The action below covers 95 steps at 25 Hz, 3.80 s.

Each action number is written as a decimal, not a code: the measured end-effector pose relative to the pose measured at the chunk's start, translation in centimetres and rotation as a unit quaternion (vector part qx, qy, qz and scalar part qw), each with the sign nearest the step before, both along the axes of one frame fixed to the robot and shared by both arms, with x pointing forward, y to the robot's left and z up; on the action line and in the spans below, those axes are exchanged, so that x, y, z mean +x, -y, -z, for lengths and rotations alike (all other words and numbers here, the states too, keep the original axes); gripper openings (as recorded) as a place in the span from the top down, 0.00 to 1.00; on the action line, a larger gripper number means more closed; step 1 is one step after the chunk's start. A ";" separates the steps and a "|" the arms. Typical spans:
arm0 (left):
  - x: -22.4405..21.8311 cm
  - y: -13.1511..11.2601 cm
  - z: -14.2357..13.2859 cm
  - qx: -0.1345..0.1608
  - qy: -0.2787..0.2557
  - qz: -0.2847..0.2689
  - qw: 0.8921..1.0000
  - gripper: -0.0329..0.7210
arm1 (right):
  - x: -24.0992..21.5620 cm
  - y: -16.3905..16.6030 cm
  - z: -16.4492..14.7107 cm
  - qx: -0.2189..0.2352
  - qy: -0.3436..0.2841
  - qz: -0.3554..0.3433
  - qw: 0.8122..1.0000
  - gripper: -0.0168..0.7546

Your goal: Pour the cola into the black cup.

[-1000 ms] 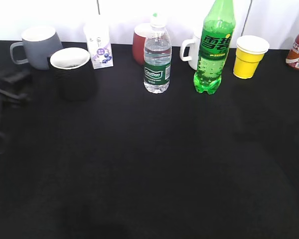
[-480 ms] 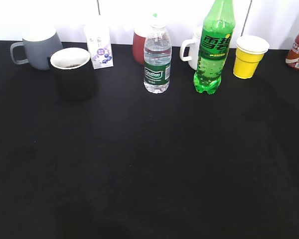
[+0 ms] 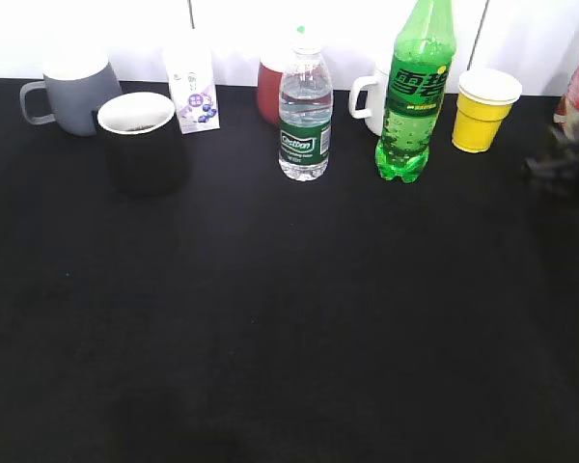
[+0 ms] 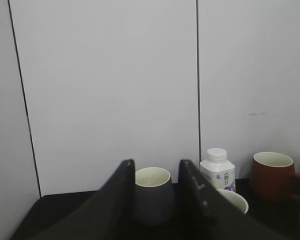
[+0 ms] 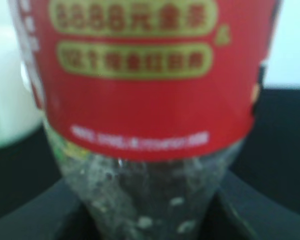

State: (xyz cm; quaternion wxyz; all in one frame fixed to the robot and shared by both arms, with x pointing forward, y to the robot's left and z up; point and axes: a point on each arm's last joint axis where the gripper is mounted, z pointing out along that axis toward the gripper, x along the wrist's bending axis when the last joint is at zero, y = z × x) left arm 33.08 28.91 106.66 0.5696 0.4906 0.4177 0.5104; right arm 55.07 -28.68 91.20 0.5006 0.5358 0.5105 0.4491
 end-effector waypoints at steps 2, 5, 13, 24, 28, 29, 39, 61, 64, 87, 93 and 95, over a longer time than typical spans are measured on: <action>0.0 0.0 0.0 0.000 0.000 0.000 1.000 0.65 | 0.9 -0.1 0.3 0.000 0.004 0.000 1.000 0.50; 0.0 0.0 0.0 0.000 0.000 0.000 1.000 0.65 | 1.5 0.1 2.0 0.002 -0.014 0.015 1.000 0.50; 0.0 0.0 0.0 -0.001 0.002 0.001 1.000 0.65 | 1.4 0.1 2.0 0.000 -0.010 0.013 1.000 0.50; 0.0 0.1 -0.1 -0.001 0.007 0.004 1.000 0.65 | 1.1 0.4 2.2 0.004 -0.011 0.027 1.000 0.28; 0.0 0.1 -0.1 -0.001 0.007 0.003 1.000 0.65 | 0.7 0.4 2.4 -0.013 -0.020 0.025 0.999 0.23; 0.0 0.1 -0.1 -0.001 0.007 0.003 1.000 0.65 | 0.7 0.4 2.4 -0.017 -0.021 0.024 0.999 0.16; 0.0 0.1 -0.1 -0.001 0.007 0.003 1.000 0.65 | 0.2 0.4 2.3 -0.030 -0.025 0.019 0.999 0.09; -2.1 -2.2 -6.0 -0.085 -0.155 -0.114 0.978 0.65 | -18.0 0.0 -19.6 0.016 0.061 -0.083 0.995 0.23; -6.5 -2.3 -9.4 -0.053 -0.161 -0.116 0.979 0.65 | -24.3 0.8 -23.0 0.024 0.060 -0.071 0.995 0.23; -10.7 -1.3 0.5 -0.015 -0.318 -0.059 0.946 0.65 | -32.8 1.0 -14.4 0.019 -0.212 -0.090 0.973 0.23; -10.7 -1.4 0.5 -0.014 -0.317 -0.061 0.946 0.45 | -32.8 1.0 -14.4 0.019 -0.212 -0.089 0.973 0.23; -10.5 -1.4 0.7 -0.014 -0.316 -0.060 0.947 0.44 | -32.8 1.0 -14.4 0.019 -0.212 -0.089 0.973 0.23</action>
